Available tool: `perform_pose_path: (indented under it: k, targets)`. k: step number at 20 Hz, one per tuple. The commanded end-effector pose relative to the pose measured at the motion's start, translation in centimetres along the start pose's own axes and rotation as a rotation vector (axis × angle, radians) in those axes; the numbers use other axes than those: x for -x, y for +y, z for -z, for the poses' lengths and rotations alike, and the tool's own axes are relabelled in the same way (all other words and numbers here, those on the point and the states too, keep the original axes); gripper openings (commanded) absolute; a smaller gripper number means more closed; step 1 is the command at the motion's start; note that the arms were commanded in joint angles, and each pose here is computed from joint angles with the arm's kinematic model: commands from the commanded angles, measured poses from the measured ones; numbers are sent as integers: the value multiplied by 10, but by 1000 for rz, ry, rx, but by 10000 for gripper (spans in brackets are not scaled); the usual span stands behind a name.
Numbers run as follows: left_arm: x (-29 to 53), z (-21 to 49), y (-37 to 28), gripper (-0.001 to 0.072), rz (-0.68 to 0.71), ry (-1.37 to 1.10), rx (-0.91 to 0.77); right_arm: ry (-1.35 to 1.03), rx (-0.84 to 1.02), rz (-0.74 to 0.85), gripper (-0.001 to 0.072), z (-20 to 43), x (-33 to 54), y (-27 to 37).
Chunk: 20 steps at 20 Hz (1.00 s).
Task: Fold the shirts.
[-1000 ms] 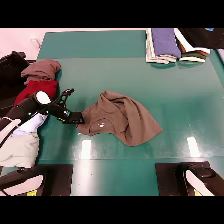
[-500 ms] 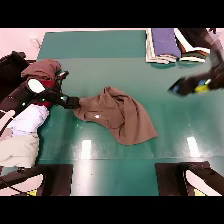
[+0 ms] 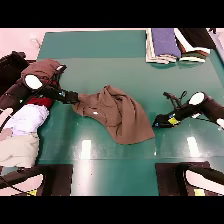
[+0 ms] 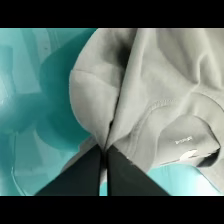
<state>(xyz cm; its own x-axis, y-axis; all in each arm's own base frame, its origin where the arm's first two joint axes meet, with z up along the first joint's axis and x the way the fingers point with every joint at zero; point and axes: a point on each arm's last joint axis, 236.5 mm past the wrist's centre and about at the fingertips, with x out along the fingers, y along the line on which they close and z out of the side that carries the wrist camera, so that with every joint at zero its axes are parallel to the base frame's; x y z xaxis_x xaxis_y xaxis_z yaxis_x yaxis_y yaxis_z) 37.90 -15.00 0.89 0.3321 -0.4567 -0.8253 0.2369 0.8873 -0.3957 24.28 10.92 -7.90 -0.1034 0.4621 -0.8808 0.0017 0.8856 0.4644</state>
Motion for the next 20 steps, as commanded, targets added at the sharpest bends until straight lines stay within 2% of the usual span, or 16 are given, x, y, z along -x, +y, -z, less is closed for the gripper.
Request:
perform_pose_path:
  k: [1, 4, 5, 6, 9, 13, 16, 20]
  targets:
    - [0, -3, 0, 30, -2, -10, 7, 27, 13, -32, 440, -5, -25, 11]
    - [0, -2, 0, 30, -2, -8, 6, -21, 90, -10, 215, -20, -29, 27]
    - [1, -3, 0, 30, -2, -9, 6, -41, 115, -4, 63, -25, -28, 33]
    - [3, -6, 0, 30, -4, -20, 2, -64, 150, 17, 16, -31, -22, 35]
    - [49, -51, -4, 30, -22, -162, -16, -208, 277, 125, 15, -62, 40, 41]
    - [196, -131, -39, 30, -53, -538, -124, -587, 380, 226, 15, -88, 197, 74]
    - [313, -143, -94, 30, -52, -793, -243, -897, 430, 264, 15, -66, 314, 108]
    - [442, -107, -161, 30, -44, -1067, -383, -1197, 484, 322, 15, -2, 419, 145]
